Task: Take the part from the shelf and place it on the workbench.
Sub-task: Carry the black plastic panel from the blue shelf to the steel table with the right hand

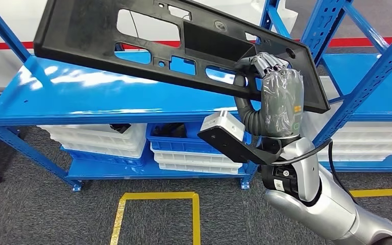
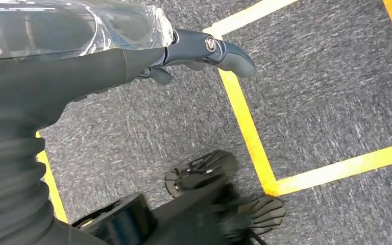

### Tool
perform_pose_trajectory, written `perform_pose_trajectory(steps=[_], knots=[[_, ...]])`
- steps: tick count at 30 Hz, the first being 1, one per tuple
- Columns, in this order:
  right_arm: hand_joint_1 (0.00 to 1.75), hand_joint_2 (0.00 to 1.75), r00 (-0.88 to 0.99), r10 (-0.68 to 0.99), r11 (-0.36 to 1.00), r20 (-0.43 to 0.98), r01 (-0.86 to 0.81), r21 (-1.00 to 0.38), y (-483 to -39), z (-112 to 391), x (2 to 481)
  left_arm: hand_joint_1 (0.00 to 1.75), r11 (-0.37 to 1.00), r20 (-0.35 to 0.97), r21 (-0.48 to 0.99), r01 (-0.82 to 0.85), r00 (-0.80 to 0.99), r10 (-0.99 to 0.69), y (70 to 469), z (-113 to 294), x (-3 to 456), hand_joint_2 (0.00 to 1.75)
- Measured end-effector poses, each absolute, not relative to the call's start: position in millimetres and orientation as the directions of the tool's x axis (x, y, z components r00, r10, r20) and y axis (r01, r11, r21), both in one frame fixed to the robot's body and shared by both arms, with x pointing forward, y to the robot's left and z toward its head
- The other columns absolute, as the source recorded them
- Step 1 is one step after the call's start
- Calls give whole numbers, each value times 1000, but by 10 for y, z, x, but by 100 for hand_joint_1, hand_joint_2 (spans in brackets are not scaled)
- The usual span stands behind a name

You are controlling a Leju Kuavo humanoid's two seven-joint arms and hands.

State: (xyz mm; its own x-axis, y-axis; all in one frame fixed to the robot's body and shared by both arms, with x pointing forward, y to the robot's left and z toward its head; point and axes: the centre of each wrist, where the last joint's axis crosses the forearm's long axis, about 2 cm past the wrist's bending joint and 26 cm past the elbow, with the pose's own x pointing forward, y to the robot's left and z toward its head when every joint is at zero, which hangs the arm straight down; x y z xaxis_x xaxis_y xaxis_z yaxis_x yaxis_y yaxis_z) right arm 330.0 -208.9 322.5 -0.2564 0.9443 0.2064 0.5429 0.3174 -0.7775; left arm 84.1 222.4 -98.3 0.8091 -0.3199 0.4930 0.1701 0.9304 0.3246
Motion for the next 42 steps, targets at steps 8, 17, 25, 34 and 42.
perform_pose_trajectory(steps=[8,17,25,34,42], knots=[[175,175,-252,946,314,205,543,-779,-2103,3210,3298,0,930,498,325,170,806,-321,2216,-981,848,175],[175,175,-250,946,314,208,540,-781,-2104,3195,3293,0,931,499,322,172,805,-321,2204,-980,842,175],[175,175,-251,944,318,212,536,-782,-2093,3185,3289,0,930,495,323,174,807,-322,2205,-985,816,175],[175,175,-250,944,319,214,535,-783,-2095,3177,3287,0,930,497,323,176,804,-325,2206,-985,819,175],[175,175,-247,945,318,215,533,-784,-2102,3168,3287,0,929,497,323,179,804,-328,2209,-985,820,175]])
